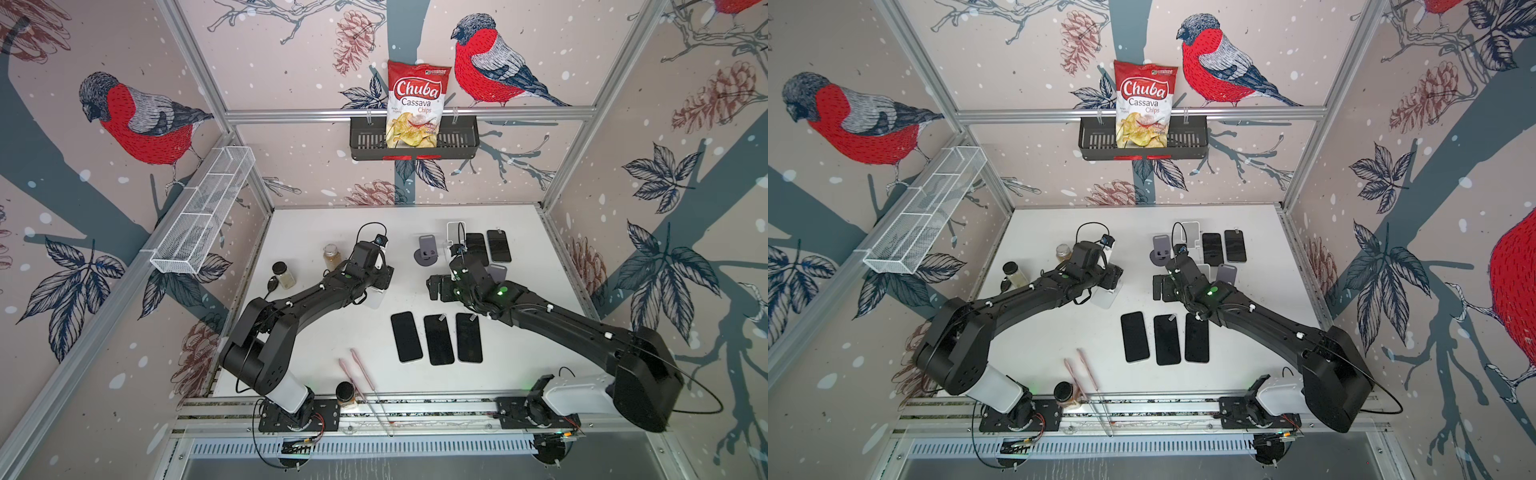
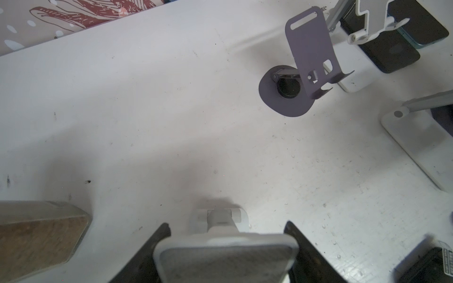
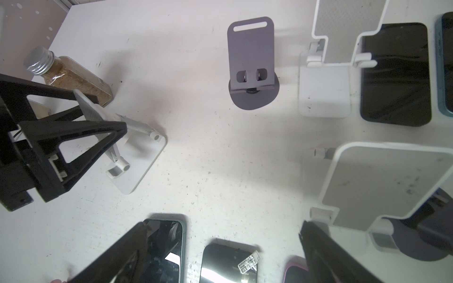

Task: Remove the phone from the phone stand

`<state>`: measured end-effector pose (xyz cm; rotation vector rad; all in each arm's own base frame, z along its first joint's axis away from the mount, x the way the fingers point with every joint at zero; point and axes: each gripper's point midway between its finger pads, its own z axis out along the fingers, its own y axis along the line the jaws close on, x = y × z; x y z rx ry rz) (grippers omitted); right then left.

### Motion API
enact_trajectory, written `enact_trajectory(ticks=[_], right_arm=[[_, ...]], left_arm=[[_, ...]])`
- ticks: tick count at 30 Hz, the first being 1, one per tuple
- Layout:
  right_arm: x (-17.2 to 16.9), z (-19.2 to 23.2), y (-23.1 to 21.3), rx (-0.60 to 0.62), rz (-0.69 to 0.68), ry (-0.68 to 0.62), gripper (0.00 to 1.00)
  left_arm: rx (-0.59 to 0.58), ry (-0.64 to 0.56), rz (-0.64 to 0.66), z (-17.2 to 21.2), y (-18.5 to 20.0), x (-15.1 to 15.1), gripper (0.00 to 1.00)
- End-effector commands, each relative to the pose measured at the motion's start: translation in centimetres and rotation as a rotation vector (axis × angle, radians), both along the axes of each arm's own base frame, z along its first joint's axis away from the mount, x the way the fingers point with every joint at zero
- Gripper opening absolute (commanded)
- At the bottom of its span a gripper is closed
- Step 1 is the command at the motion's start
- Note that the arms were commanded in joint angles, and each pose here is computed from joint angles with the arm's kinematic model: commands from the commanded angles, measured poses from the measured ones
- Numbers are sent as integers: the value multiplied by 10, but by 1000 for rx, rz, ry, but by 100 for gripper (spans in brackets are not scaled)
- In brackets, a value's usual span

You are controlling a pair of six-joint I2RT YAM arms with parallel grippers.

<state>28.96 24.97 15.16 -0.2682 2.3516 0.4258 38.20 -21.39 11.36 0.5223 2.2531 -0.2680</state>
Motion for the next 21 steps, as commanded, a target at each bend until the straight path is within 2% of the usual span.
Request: enact_trajectory(ticks=[1,5,10,21], right_arm=[[1,2,1,-16,11,-9,99],[1,1,1,-20,13,-8,99],[1,1,2,-19,14,-11,99],[2,1,-3,-36,6,-25,99]], left_arm=[[-29,-17,-13,4,-5,3,69],[-21,-20,23,3,0,5,68],[-40,-46,130,10,11,13,67],[-223,-98,193,53,-12,45,67]])
